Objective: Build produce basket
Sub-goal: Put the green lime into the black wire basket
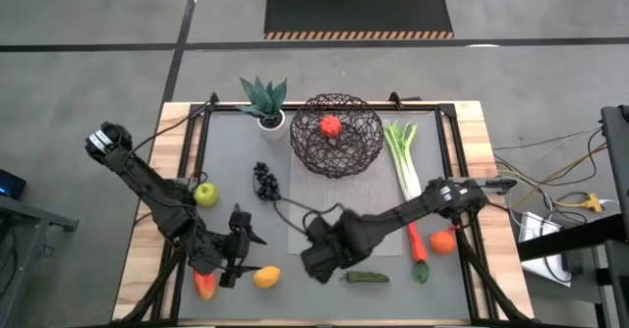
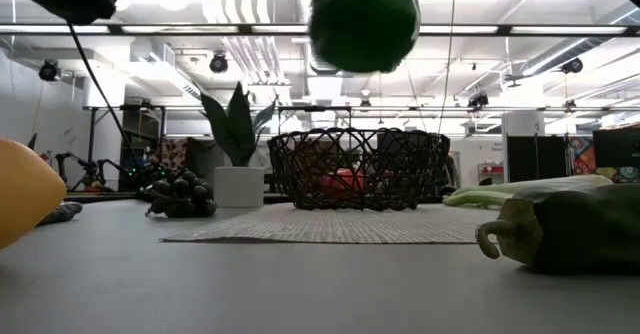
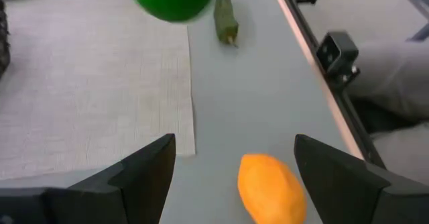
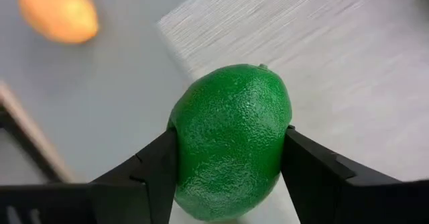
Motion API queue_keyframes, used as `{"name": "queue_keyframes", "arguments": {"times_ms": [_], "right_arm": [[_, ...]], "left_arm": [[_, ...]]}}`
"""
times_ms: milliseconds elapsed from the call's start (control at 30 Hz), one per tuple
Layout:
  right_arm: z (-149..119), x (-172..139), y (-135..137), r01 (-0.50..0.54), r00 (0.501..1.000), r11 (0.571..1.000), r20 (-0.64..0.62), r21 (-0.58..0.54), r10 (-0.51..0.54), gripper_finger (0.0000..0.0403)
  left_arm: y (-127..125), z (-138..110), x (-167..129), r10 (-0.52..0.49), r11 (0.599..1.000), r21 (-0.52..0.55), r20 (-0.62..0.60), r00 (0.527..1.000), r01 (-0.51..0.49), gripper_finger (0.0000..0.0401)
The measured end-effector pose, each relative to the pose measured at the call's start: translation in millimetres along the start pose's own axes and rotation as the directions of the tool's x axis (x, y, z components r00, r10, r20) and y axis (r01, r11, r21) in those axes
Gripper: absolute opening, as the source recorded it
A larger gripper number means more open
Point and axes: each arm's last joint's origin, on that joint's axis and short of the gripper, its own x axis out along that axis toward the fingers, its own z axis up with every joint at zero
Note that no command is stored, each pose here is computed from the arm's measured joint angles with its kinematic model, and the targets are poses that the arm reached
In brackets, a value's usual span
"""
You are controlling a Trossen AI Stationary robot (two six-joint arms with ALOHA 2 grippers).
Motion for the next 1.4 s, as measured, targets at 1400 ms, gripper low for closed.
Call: {"name": "queue_keyframes", "arguments": {"times_ms": [1400], "right_arm": [[108.9, -27.1, -140.7, 0.475, 0.827, 0.837, 0.464, -0.273, -0.318, 0.021]], "left_arm": [[5.1, 19.3, -3.9, 0.346, 0.937, -0.151, 0.282, 0.895, -0.315, 0.0286]]}}
